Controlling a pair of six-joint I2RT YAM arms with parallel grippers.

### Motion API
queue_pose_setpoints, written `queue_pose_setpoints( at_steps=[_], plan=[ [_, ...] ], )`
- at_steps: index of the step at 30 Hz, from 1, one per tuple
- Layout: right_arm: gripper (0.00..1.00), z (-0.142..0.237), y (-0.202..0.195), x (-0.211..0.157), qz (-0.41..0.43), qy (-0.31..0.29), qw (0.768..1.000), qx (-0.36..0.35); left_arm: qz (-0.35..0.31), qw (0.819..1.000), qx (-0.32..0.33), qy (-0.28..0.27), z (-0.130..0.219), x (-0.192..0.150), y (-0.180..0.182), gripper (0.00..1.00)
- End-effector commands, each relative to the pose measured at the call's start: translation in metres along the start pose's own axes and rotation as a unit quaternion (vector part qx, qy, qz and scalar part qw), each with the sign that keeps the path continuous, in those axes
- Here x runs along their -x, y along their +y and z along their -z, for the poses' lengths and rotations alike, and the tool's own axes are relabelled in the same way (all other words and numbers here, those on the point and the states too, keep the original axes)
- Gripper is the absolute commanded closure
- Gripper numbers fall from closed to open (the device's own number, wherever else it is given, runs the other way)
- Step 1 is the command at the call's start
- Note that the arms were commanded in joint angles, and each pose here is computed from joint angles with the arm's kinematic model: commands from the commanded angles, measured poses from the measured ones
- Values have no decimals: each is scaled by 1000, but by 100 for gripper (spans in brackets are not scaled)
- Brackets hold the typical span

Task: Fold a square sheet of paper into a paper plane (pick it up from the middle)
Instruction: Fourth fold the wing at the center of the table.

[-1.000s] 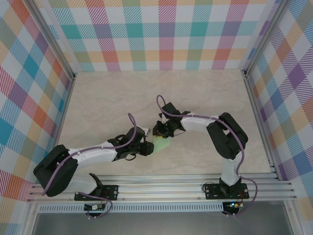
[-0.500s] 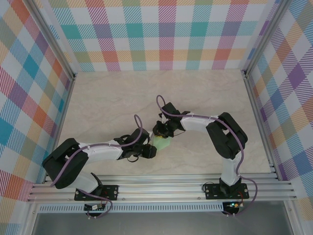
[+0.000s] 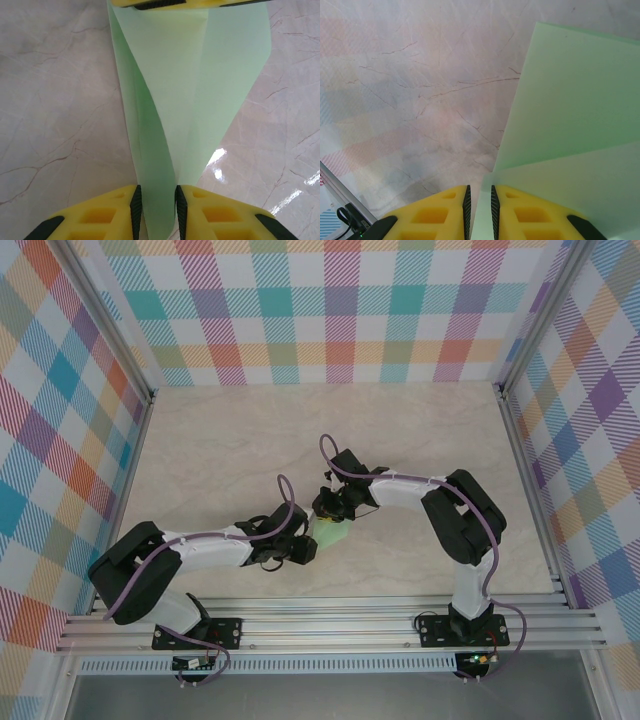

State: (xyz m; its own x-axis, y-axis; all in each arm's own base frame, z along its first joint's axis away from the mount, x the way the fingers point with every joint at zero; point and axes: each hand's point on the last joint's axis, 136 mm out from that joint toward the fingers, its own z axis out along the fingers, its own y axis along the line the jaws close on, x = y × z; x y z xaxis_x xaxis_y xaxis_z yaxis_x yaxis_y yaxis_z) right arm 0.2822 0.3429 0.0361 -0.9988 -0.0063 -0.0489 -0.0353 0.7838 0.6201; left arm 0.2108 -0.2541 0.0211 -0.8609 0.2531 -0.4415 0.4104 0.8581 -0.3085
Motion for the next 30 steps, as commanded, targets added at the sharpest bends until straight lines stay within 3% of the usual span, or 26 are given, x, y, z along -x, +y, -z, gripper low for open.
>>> queue_pose_setpoints(
  at_steps=[1,12,30],
  plan=[
    [79,-1,3,4,3,3,1000,2,-19,1000,9,12,-1,-4,-3,70],
    [79,-2,2,4,2,3,1000,-1,-20,1000,9,4,3,-3,-2,83],
    [81,-18,-19,2,-14,10,999,-29,11,1000,-23,1,-1,-11,-2,86]
  ],
)
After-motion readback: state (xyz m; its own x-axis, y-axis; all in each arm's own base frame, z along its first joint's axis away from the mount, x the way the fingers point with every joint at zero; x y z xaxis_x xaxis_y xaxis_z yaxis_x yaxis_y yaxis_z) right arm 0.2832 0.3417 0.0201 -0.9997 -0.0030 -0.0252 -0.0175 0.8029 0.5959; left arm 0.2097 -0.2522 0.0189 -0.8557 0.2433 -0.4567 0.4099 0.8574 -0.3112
